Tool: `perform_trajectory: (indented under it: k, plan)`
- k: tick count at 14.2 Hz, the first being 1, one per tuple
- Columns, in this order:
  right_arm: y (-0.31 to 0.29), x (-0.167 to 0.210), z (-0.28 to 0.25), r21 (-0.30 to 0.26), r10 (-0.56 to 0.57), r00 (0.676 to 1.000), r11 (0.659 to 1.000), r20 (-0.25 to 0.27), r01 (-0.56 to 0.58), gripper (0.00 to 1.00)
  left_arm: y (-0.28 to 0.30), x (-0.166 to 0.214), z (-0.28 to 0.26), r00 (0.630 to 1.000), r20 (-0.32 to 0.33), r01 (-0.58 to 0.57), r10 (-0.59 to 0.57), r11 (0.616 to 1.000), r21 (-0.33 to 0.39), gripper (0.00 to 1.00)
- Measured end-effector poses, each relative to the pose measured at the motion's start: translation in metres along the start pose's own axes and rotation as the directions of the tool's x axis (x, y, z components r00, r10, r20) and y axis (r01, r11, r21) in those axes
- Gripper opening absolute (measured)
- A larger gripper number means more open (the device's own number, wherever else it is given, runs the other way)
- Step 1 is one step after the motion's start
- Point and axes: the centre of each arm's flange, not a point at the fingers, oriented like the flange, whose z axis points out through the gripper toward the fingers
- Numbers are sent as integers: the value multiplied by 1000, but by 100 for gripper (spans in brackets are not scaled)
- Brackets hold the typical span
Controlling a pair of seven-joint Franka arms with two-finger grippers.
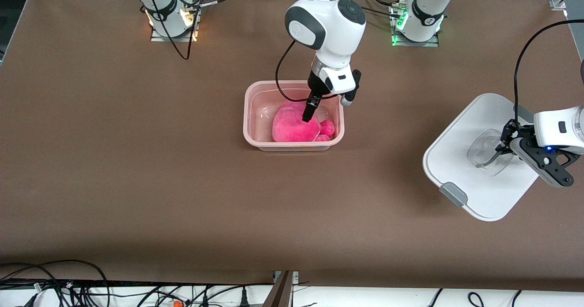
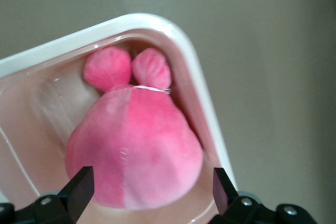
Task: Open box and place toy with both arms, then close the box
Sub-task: 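Release the toy into the box and withdraw the right gripper, then carry the white lid over the box with the left gripper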
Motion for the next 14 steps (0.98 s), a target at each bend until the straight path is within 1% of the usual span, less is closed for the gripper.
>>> perform_trajectory:
  k: [1, 2, 3, 4, 5, 6, 7, 8, 9, 11, 13, 14]
  plan:
    - [25, -9, -11, 26, 46, 999, 999, -13, -46, 100, 0, 0, 0, 1000, 0, 0, 0, 1000, 0, 7]
    - [59, -23, -20, 64, 107, 994, 992, -29, -105, 100, 0, 0, 0, 1000, 0, 0, 0, 1000, 0, 7]
    - [100, -42, -29, 116, 182, 982, 977, -44, -176, 100, 0, 0, 0, 1000, 0, 0, 0, 1000, 0, 7]
    - [145, -65, -35, 182, 265, 963, 951, -57, -251, 100, 0, 0, 0, 1000, 0, -1, 1, 1000, 0, 7]
    - [189, -94, -41, 252, 344, 937, 914, -60, -319, 100, 0, 0, 0, 1000, 0, -1, 1, 1000, 0, 7]
    - [226, -125, -47, 309, 405, 913, 875, -46, -373, 100, 0, 0, 0, 1000, 0, -1, 1, 1000, 0, 7]
    - [255, -154, -54, 344, 452, 892, 842, -27, -416, 100, 0, 0, 0, 1000, 0, -1, 1, 1000, 0, 7]
    - [274, -178, -64, 357, 491, 871, 815, -6, -457, 100, 1, 1, 0, 1000, 0, -1, 1, 1000, -1, 7]
    - [286, -198, -75, 357, 529, 849, 789, 21, -500, 100, 1, 1, 0, 1000, -1, -2, 2, 1000, -1, 7]
    - [297, -231, -100, 345, 596, 801, 741, 59, -577, 100, 3, 3, 0, 1000, -1, -6, 6, 1000, -1, 7]
    - [306, -270, -123, 336, 671, 736, 676, 87, -656, 100, 7, 7, 0, 1000, -9, -18, 18, 1000, -10, 7]
    - [309, -291, -131, 334, 705, 702, 640, 104, -692, 100, 16, 16, 0, 999, -15, -39, 39, 999, -16, 7]
